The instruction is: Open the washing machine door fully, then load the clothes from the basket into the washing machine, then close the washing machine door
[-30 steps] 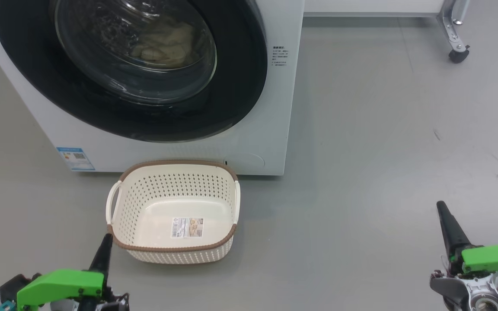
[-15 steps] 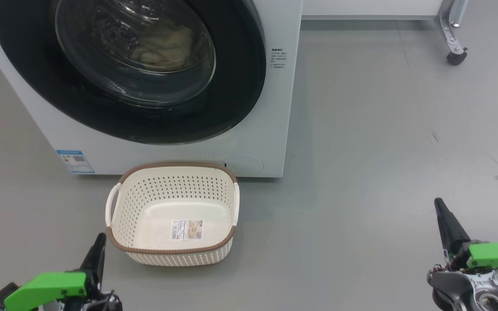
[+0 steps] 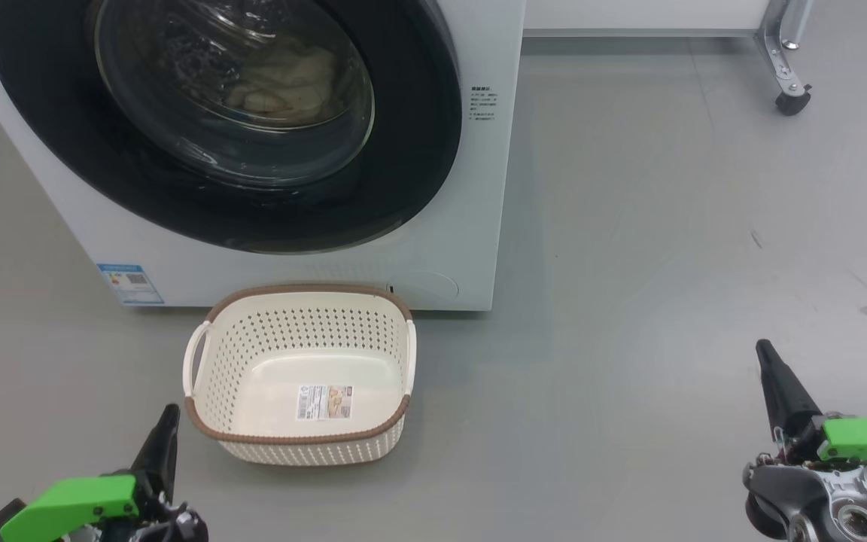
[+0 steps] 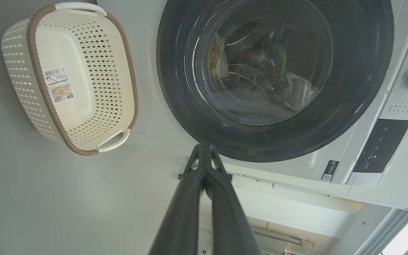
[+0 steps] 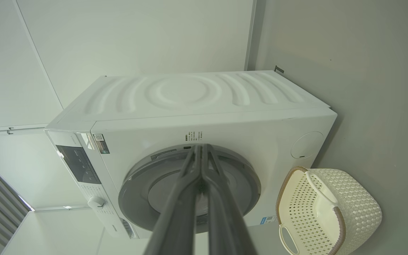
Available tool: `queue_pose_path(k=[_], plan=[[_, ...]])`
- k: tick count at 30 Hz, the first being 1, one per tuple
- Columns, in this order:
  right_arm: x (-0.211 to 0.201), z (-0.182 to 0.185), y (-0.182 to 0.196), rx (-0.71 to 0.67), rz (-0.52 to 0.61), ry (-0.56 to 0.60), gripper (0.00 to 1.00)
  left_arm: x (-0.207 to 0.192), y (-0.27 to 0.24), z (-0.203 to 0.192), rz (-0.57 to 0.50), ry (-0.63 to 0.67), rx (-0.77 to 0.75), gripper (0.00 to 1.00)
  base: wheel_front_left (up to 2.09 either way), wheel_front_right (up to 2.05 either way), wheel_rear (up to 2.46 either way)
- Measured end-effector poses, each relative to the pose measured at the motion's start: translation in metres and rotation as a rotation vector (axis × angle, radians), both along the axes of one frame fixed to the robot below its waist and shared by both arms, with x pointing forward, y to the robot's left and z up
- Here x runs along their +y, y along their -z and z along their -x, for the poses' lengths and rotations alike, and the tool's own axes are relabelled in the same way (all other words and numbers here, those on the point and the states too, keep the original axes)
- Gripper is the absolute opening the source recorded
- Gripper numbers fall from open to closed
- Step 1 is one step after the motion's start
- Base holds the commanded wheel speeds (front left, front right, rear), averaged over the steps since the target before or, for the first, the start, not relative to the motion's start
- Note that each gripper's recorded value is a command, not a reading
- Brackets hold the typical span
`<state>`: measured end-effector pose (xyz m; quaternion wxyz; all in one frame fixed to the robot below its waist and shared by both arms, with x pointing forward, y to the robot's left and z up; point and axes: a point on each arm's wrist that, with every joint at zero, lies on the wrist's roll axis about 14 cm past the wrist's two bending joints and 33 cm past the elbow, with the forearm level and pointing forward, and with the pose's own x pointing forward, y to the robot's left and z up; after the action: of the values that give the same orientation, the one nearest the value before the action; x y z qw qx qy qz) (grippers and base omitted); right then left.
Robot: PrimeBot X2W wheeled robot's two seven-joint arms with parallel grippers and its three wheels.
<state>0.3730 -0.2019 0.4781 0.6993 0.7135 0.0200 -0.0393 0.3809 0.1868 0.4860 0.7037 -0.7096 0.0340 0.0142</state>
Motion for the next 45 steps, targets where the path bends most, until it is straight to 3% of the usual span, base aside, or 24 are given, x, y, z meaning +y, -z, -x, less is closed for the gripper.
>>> queue_pose_path(k=[45], plan=[[-0.0034,0.0005,0.0006,0.002,-0.001,0.005,0.00,-0.0001,0.0001,0.0001,0.007,0.001,0.000,0.00,0.00,0.00,0.00]])
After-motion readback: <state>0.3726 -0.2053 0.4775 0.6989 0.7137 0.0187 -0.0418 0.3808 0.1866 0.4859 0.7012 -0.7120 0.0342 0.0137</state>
